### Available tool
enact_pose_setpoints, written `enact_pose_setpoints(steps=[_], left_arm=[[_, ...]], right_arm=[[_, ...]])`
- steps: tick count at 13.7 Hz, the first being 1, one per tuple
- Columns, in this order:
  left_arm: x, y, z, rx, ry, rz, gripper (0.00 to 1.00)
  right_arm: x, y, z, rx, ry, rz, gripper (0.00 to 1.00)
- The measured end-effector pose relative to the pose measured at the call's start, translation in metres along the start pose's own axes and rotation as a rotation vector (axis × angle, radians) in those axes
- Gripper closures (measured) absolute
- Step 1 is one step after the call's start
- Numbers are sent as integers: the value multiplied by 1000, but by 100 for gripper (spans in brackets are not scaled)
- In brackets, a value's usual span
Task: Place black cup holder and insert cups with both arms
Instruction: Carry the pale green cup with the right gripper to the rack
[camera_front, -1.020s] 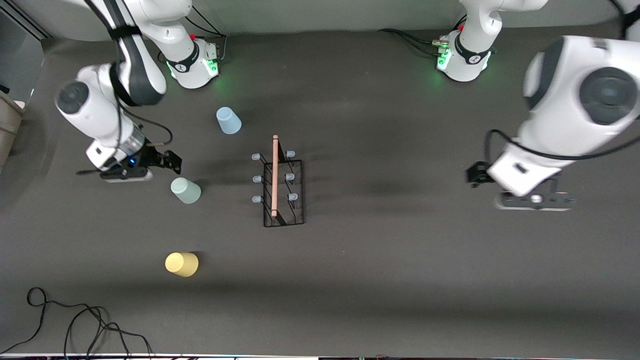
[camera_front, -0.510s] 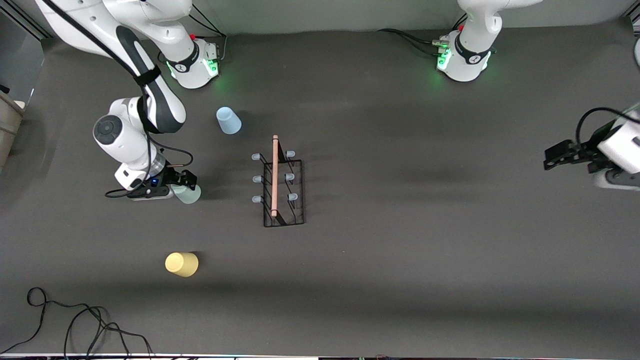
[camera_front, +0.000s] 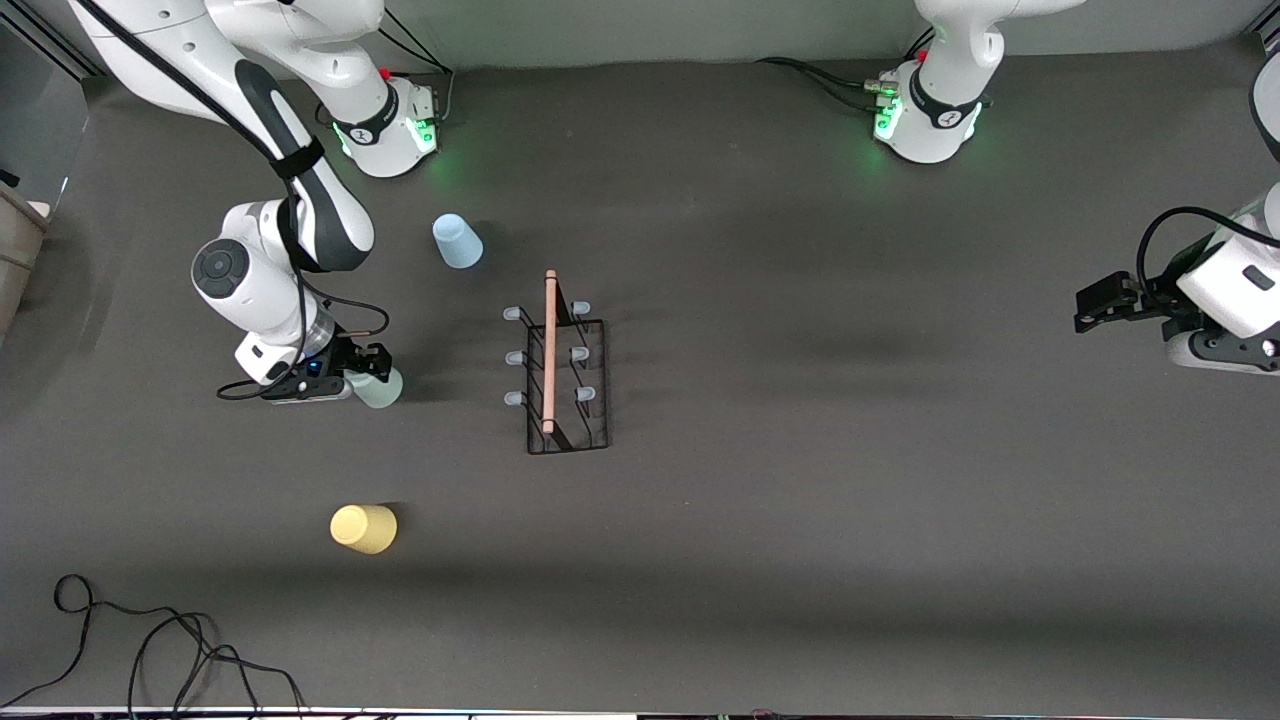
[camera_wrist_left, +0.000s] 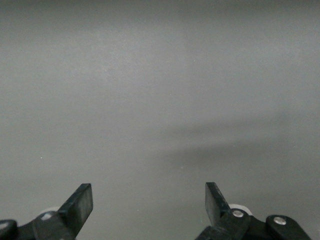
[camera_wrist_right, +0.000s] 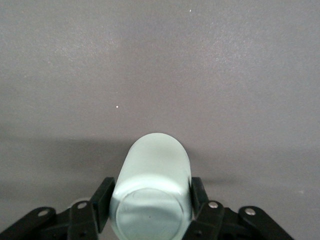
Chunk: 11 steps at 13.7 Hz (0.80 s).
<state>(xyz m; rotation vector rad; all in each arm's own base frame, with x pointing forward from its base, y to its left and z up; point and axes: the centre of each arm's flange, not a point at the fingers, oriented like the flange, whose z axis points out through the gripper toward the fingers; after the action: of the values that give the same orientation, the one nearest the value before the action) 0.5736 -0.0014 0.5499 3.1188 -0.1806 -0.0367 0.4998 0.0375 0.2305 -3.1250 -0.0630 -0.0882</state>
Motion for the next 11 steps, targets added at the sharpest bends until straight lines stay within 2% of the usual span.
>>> enact_pose_setpoints(steps=[3,6,9,11], left_arm=[[-1,-1,-4,11,8,2,0],[-3,-2,-9,32,17,5,0],[-3,-2,-9,34,16,5,0],[-3,-3,-9,34,18,6,0]], right_arm=[[14,1,-47,2,-8,4,34],[34,2,-149,4,-66,62,34],[45,1,-272,-3,-119,220,34],[45,-9,-311,-9,-127,375,34]])
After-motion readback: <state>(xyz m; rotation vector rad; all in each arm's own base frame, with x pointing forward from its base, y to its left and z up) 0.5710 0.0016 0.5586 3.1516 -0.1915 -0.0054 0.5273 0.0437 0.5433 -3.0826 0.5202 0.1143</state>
